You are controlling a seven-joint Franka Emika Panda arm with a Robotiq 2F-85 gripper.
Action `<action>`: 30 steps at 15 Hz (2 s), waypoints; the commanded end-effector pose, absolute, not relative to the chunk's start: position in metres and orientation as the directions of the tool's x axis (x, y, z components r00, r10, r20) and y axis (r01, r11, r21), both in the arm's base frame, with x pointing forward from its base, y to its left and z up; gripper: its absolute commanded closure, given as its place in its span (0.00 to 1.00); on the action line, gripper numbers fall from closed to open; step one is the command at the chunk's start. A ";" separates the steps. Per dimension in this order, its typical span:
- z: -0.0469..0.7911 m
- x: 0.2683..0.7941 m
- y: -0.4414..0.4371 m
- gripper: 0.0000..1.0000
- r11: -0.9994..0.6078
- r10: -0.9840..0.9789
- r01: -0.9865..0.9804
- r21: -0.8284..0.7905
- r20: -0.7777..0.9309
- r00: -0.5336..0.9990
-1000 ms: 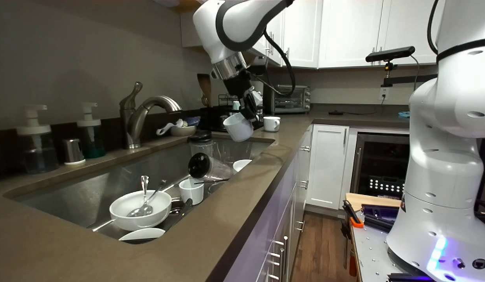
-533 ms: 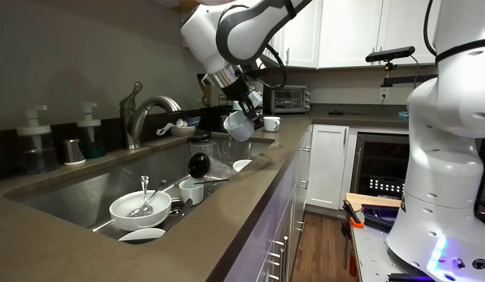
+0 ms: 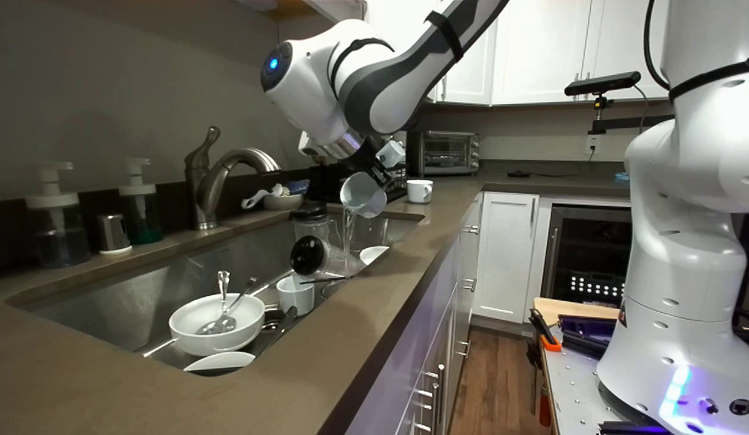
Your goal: Empty a mug into the sink then place it on the left side of the counter
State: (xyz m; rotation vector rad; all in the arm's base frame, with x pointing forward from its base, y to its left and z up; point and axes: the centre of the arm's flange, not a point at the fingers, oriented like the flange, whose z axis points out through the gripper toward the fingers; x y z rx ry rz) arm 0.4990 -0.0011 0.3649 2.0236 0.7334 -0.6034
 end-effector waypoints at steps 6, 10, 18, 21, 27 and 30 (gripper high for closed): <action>0.366 0.497 0.011 0.96 -0.038 0.225 0.821 0.570 -0.796 0.563; 0.365 0.496 0.016 0.96 0.149 0.175 0.818 0.555 -0.829 0.531; 0.353 0.502 0.017 0.96 0.209 0.178 0.808 0.551 -0.834 0.522; 0.344 0.498 0.017 0.96 0.237 0.144 0.830 0.505 -0.863 0.484; 0.330 0.491 0.012 0.96 0.296 0.024 0.849 0.438 -0.892 0.452; 0.329 0.482 0.024 0.96 0.230 0.067 0.891 0.390 -0.920 0.386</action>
